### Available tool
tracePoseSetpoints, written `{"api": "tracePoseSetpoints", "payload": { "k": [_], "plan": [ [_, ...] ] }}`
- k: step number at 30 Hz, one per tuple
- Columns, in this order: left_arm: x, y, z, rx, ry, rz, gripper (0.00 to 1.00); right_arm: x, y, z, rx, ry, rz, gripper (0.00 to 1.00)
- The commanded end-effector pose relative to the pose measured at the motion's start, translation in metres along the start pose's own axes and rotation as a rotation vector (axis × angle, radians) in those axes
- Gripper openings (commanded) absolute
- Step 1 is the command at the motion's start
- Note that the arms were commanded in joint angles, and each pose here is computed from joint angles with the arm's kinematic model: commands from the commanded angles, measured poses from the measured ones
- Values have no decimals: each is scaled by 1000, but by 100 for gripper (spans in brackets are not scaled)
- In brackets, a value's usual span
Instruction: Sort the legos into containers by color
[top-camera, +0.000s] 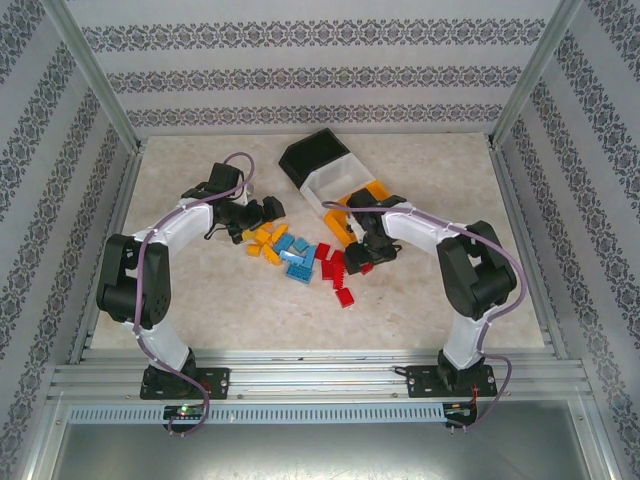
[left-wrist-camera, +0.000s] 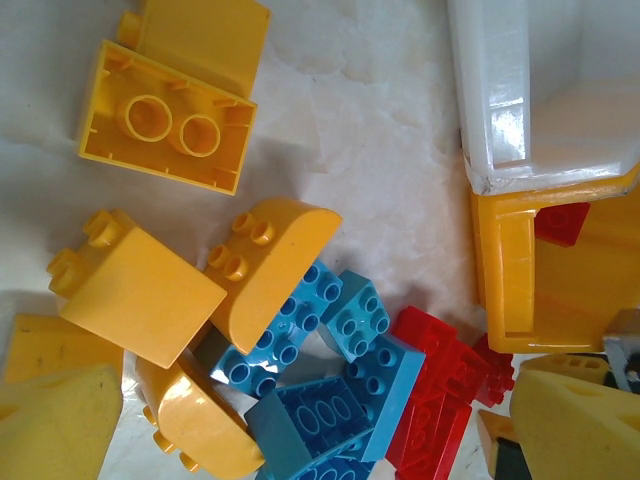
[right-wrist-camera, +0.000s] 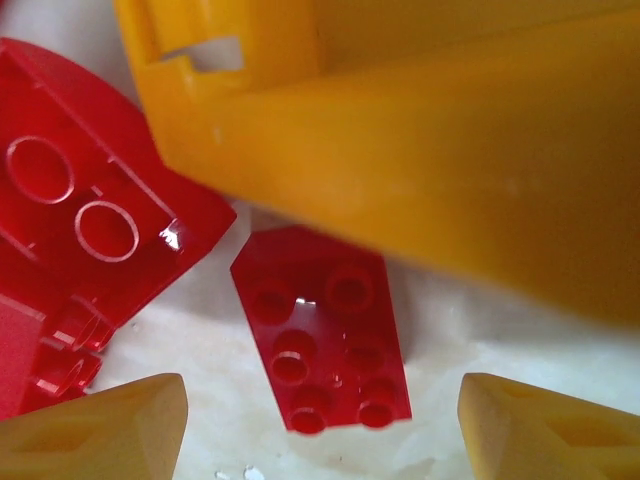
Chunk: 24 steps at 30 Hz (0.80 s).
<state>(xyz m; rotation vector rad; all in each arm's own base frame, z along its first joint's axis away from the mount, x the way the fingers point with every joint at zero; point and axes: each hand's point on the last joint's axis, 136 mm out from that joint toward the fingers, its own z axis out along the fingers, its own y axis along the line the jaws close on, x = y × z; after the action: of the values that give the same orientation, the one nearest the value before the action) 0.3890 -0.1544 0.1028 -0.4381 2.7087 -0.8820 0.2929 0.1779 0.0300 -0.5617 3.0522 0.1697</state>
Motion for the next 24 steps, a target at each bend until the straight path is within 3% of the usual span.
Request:
{"api": "tracePoseSetpoints", "payload": {
  "k": [1, 18, 24],
  "plan": [
    [-2, -10, -12, 3, -25, 23, 100, -12, -8, 1, 22, -18, -7, 70],
    [-4, -12, -14, -1, -19, 33, 100, -8, -24, 19, 99, 23, 12, 53],
    [-3, -11, -11, 1, -9, 28, 100, -3, -25, 24, 112, 36, 7, 53]
  ]
}}
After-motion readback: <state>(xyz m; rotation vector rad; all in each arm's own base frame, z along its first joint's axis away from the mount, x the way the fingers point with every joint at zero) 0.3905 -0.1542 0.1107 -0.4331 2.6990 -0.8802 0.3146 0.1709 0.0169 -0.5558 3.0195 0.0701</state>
